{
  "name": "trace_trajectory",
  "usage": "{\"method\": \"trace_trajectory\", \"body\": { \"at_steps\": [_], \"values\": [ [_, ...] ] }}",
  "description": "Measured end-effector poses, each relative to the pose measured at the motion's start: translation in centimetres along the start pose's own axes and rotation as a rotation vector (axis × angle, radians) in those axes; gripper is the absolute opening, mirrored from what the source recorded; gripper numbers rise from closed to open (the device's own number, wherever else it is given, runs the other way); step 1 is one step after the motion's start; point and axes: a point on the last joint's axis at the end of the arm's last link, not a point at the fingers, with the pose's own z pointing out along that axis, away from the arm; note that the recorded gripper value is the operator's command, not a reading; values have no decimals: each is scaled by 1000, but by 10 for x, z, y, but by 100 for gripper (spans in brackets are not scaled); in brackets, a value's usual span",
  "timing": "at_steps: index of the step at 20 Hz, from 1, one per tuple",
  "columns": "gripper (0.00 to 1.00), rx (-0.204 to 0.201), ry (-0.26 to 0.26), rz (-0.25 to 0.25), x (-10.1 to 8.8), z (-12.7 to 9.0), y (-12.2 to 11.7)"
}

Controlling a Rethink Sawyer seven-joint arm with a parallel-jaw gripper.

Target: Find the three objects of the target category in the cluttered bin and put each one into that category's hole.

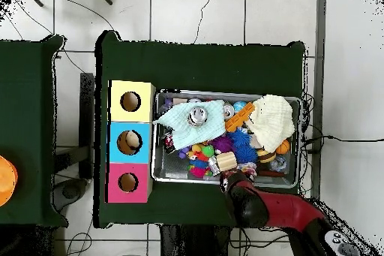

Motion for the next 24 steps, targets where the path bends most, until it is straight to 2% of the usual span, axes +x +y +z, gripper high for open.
{"method": "trace_trajectory", "body": {
  "at_steps": [10, 20, 21, 24],
  "values": [
    [100, 25, -14, 52, 0, -17, -34],
    [100, 32, -11, 43, 1, -20, -38],
    [0, 29, -7, 30, 4, -18, -36],
    [0, 29, -8, 25, 5, -18, -36]
  ]
}}
